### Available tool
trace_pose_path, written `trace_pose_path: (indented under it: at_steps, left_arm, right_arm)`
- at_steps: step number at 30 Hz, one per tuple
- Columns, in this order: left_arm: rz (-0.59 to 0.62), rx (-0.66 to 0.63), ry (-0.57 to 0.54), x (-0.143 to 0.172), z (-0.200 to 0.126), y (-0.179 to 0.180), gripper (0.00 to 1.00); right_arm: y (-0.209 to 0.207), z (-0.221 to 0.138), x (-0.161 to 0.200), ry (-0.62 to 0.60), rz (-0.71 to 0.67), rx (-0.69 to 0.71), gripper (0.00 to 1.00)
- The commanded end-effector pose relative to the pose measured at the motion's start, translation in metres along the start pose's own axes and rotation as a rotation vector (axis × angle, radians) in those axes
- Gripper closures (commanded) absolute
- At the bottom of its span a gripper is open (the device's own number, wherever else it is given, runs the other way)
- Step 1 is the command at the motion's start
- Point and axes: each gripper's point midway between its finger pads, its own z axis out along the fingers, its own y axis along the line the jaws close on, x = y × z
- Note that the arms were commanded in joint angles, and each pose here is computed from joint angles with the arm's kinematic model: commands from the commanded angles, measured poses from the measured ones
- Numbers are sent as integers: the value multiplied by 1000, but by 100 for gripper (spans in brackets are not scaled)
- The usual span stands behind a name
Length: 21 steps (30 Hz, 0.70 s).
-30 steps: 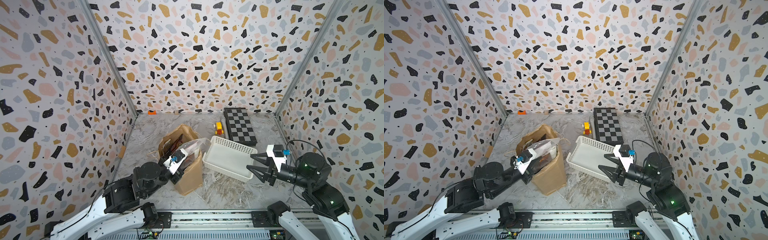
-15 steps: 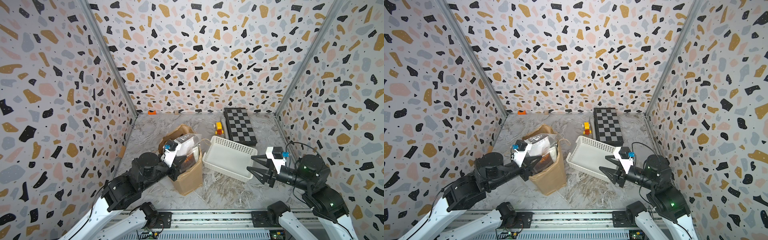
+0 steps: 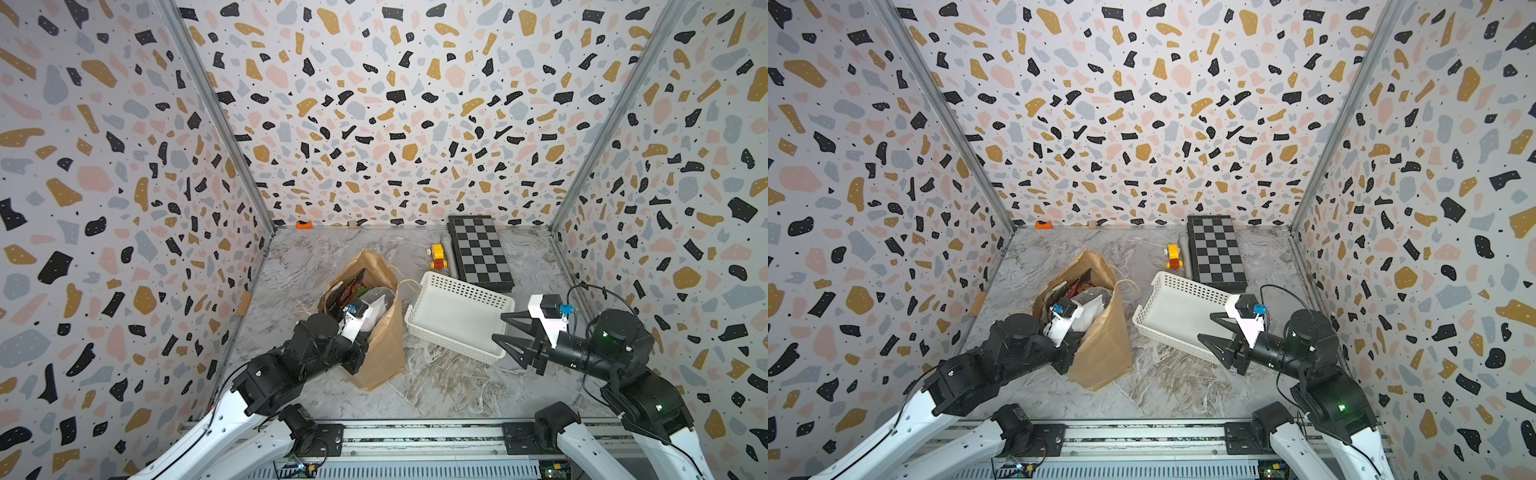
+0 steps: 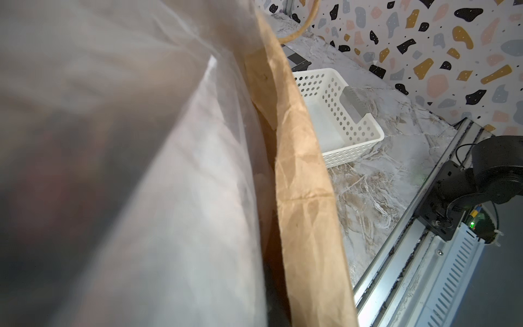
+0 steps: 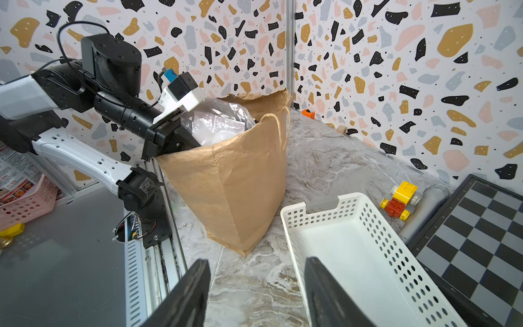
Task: Place the condiment packets inside the bag
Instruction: Place the condiment packet in the paper bag, then reset both arms
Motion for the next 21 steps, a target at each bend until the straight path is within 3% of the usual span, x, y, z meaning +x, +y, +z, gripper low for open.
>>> trace_pose_path:
  at_steps: [1,5,8,11,15,17,21]
  left_arm:
    - [1,-30,-92,-20,-17,4,49]
    - [31,-129,-168,-52,-45,17,30]
    - [51,-274,-188,-79,-68,37,20]
    - [64,-441,-220,-111,-91,59,3]
    - [34,-660,-290,-148,-120,87,0]
    - [11,-784,-316,-159,-134,105,0]
    - [-181,-868,-315,-149,-136,154,0]
  right_arm:
    - [0,1,1,-3,-17,2,42]
    - [-4,6,1,3,-2,-4,42]
    - [-9,10,0,4,7,8,42]
    - [-23,15,3,23,48,63,39]
    - [-51,28,15,82,114,158,33]
    - [-74,32,25,123,135,259,23]
    - [-134,30,49,211,219,518,10]
